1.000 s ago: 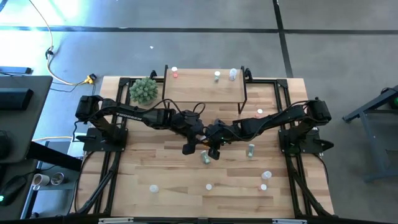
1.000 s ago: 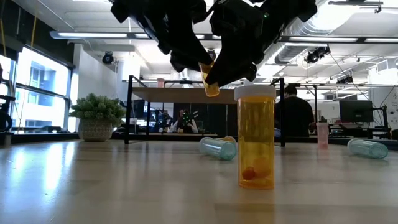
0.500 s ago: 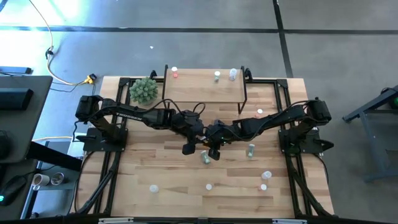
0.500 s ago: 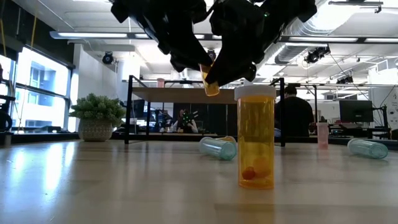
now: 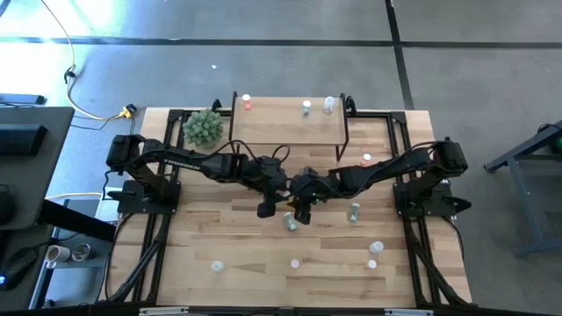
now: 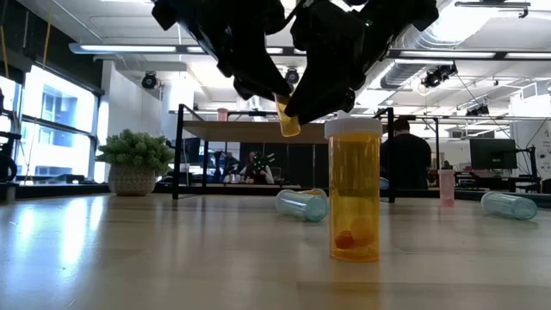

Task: Pick and place medicine bottles onto shelf by color
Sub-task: Put the bottom right orange pill bottle on the shelf

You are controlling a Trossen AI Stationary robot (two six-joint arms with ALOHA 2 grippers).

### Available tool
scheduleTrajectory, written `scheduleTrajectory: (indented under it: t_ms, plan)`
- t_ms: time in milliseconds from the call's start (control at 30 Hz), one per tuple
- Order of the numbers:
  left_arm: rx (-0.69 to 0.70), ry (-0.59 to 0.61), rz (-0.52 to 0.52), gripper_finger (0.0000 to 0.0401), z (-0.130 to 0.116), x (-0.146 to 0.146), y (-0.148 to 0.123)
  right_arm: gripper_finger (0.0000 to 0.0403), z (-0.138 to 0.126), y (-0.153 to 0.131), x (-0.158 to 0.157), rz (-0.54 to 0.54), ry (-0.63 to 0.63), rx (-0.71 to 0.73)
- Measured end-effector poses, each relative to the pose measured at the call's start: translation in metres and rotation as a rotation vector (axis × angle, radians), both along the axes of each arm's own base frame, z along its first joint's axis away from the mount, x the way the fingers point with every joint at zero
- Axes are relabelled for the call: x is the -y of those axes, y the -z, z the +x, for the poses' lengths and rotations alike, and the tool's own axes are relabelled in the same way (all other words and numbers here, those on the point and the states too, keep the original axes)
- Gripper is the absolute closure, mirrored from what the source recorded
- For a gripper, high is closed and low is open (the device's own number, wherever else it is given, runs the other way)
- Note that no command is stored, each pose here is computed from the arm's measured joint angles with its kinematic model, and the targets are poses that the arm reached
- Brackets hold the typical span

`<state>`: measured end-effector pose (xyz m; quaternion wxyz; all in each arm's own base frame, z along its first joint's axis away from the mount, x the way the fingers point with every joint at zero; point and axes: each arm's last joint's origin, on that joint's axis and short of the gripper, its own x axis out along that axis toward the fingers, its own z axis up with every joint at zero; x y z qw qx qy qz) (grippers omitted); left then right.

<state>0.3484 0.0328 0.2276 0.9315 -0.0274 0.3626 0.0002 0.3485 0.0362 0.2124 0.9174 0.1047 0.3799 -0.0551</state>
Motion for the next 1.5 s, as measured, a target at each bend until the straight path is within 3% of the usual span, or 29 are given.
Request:
scheduleTrajectory:
  t_ms: [167,633,1033,1300,1500]
  plan:
    - [-0.009,-0.017,0.017,0.0284,-0.001,-0.001,0.000,0.0210,-0.004,-0.009,0.001,0.003,0.006,0.023]
    - [-0.008,-0.037,0.034,0.0284,-0.001,-0.002,0.000,0.0208,-0.032,-0.044,0.006,-0.031,0.096,0.037]
    - [0.012,-0.119,0.050,0.0284,-0.009,-0.026,-0.010,0.0208,-0.044,-0.060,0.010,-0.074,0.118,0.068]
    - [0.065,-0.232,0.131,0.0284,-0.030,-0.055,-0.036,0.0208,-0.053,-0.073,0.015,-0.121,0.140,0.107]
    - [0.118,-0.346,0.167,0.0284,-0.050,-0.085,-0.074,0.0208,-0.070,-0.093,0.021,-0.195,0.200,0.156]
